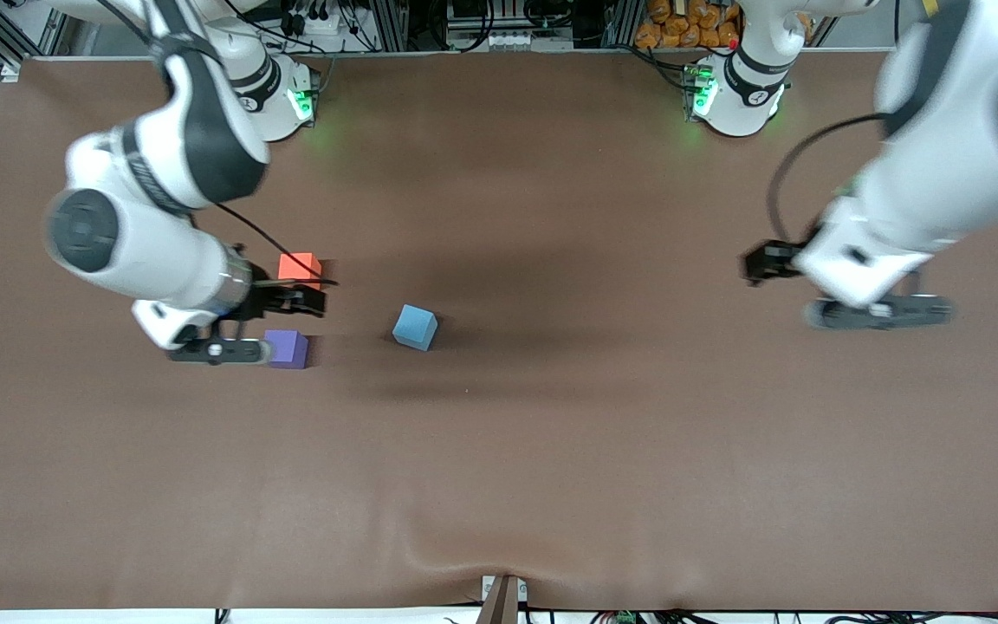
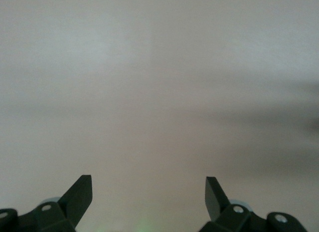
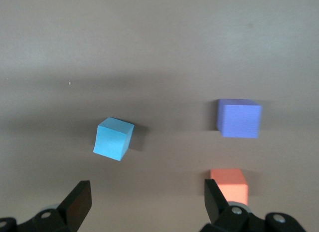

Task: Place blue block between orange and purple blocks
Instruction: 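Grasp the light blue cube with the right gripper while the left gripper withdraws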

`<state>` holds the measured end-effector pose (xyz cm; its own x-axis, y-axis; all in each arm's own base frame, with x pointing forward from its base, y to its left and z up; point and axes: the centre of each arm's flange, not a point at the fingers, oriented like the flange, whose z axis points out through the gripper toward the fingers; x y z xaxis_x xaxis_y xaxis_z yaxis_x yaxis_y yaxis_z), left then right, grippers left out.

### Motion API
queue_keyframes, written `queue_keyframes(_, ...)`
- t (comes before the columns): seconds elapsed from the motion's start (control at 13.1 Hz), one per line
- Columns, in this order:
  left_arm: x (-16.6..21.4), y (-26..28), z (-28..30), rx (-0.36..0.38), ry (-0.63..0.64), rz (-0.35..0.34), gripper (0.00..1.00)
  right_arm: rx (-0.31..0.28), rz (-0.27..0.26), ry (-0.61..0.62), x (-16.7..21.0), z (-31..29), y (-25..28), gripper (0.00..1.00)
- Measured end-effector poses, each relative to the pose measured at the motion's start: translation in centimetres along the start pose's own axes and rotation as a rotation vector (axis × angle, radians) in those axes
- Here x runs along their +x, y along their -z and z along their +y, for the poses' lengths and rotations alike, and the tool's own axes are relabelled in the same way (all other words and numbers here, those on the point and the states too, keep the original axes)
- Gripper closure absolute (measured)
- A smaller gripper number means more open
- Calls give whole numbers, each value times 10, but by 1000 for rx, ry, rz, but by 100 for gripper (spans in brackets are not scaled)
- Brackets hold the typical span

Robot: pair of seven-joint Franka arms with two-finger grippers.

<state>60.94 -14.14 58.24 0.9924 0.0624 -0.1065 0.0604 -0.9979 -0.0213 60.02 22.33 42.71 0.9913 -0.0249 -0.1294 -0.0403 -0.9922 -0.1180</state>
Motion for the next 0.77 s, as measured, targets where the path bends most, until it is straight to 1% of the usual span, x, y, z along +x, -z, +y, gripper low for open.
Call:
queue_keyframes(0.08,0,-1,-15,-1,20,-1,0,-3,5,-8,-5,-11,-18,0)
queue_keyframes(0.23,-8,-9,-28,-2,38,36,0,-13,6,-20,-14,-37,-55,0)
queue_keyframes(0.38,-25,-24,-46,6,25,69,0,-29,6,-40,-20,-64,-96,0)
queue_keyframes(0.46,-36,-28,-52,15,19,72,0,-40,7,-53,-20,-72,-115,0)
queue_keyframes(0.61,-54,-23,-58,25,8,84,0,-58,-3,-64,-19,-80,-150,0)
queue_keyframes(0.77,-63,-10,-63,26,13,108,0,-94,-10,-89,-20,-84,-177,0)
